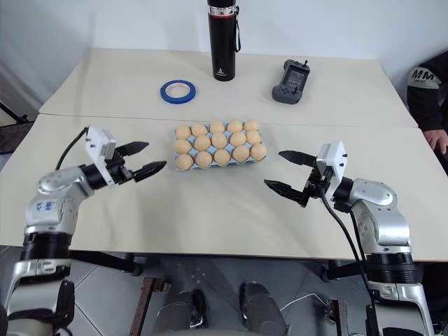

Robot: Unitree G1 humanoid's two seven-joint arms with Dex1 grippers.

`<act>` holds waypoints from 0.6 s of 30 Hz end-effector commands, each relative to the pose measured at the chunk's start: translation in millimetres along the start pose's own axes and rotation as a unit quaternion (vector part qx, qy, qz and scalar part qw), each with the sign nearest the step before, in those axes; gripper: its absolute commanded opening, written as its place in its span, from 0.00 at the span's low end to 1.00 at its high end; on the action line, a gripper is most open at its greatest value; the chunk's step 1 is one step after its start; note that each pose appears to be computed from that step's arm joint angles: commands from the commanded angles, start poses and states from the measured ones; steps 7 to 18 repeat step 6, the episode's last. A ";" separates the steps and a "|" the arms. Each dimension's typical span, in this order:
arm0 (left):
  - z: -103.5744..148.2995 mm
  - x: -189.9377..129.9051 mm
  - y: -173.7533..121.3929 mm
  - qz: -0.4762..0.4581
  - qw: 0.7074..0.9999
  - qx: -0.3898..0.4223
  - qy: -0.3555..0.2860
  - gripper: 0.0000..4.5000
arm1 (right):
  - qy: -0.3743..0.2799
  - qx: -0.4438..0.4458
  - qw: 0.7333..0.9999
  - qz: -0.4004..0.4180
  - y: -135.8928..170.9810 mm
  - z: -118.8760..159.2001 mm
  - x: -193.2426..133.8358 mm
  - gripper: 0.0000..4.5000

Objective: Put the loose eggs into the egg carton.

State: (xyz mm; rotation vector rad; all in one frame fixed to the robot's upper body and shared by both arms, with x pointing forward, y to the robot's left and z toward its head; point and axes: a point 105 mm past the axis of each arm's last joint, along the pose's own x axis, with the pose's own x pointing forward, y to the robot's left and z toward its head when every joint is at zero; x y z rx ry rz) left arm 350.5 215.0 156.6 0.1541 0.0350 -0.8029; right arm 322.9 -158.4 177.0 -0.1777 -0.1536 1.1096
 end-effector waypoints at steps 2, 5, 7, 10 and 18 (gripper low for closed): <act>10.2 -20.7 -6.3 -0.006 1.000 0.019 -0.006 1.00 | -0.009 -0.018 0.999 0.029 -0.4 4.1 9.9 1.00; 9.8 -27.4 -6.7 0.002 1.000 0.018 -0.004 1.00 | -0.009 -0.018 0.999 0.039 0.2 2.5 14.4 1.00; 10.5 -28.6 -7.9 0.000 1.000 0.018 -0.005 1.00 | -0.009 -0.018 0.999 0.041 0.3 2.3 15.5 1.00; 10.5 -28.6 -7.9 0.000 1.000 0.018 -0.005 1.00 | -0.009 -0.018 0.999 0.041 0.3 2.3 15.5 1.00; 10.5 -28.6 -7.9 0.000 1.000 0.018 -0.005 1.00 | -0.009 -0.018 0.999 0.041 0.3 2.3 15.5 1.00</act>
